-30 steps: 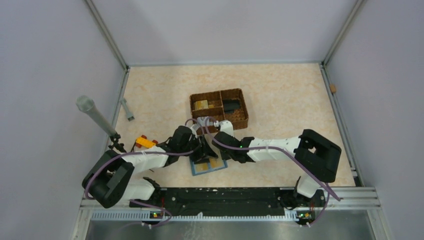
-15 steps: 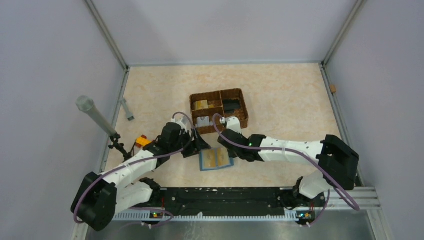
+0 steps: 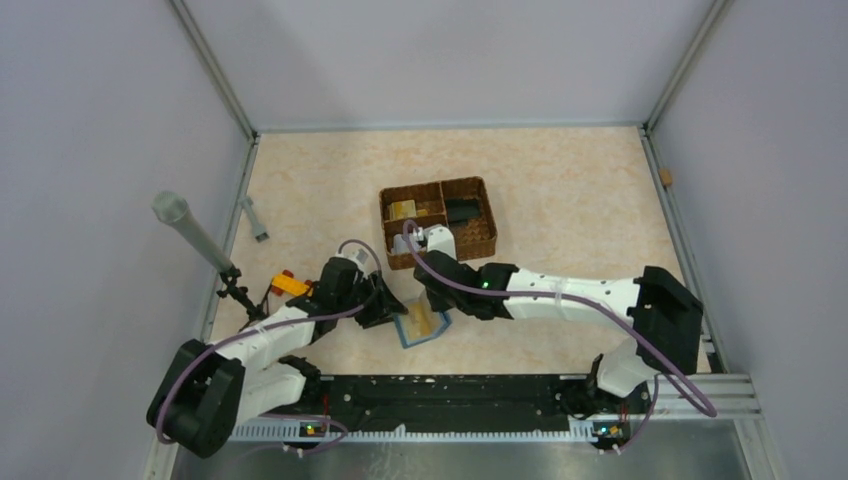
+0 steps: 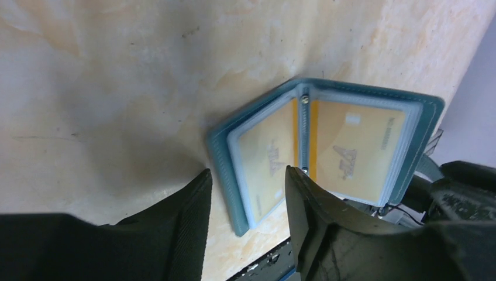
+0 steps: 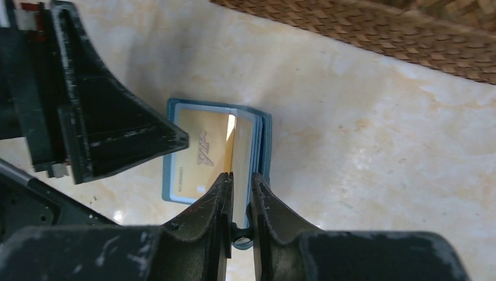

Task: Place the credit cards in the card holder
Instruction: Close the card holder at the center of the board.

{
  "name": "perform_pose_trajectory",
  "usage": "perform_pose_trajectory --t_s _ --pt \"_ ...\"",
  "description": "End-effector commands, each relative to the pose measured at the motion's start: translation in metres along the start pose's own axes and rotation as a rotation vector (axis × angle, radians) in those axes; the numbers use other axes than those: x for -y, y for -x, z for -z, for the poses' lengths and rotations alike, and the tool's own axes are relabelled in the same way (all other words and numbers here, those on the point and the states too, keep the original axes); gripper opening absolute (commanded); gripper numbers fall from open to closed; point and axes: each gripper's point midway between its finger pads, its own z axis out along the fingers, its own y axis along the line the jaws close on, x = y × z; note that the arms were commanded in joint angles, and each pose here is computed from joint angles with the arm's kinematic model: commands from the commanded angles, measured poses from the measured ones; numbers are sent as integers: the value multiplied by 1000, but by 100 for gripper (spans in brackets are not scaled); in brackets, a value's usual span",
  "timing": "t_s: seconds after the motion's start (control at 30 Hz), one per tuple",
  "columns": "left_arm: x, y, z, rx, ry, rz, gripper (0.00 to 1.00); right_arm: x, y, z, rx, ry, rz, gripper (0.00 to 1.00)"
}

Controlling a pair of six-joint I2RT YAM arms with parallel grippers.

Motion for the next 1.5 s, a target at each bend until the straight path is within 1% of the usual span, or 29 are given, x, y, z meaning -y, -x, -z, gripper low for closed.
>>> perform_pose_trajectory --t_s 0.0,0.1,0.2,0.4,0.5,0.53,0.63,0.77,0.83,0.93,0.97,1.03,1.07,1.1,1.2,1.27,1.37,1.47 --pt "12 1 -4 9 -88 -7 51 -45 11 -2 22 127 -28 0" --pt "5 9 -1 55 -40 -12 51 -63 0 -13 -14 191 -42 0" --pt "-10 13 6 102 29 6 52 -78 -1 -15 -11 247 -58 0" --pt "-15 9 12 130 -1 40 53 -103 1 -17 6 356 -89 0" --pt "-25 17 17 177 43 62 54 -116 -4 -18 -12 411 -97 0" --pt "-28 20 20 192 61 75 57 -120 -5 -18 -15 422 -94 2" --pt "-40 27 28 243 112 116 62 -128 -5 -12 -10 451 -75 18" --pt "-52 36 42 322 164 161 67 -142 9 14 45 556 -30 41" --pt "-53 41 50 366 177 172 68 -146 20 32 78 612 -10 49" --pt "-47 49 61 423 147 162 70 -142 29 56 114 654 29 58" --pt "-43 50 63 434 133 152 71 -139 34 63 136 653 32 61" --pt "-34 52 67 436 101 127 71 -111 43 66 166 552 15 68" --pt "-31 52 68 436 88 120 72 -96 46 64 173 507 -1 69" --pt "-28 52 69 434 80 116 72 -79 49 61 181 460 -26 67" --pt "-24 51 69 422 59 118 72 -23 54 41 182 339 -117 56" --pt "-20 48 66 398 35 117 72 3 47 25 167 273 -134 51" --pt "-15 41 62 348 9 114 73 18 30 6 119 225 -105 49" --pt "-6 35 63 310 -31 88 73 8 12 -9 64 275 -74 49"
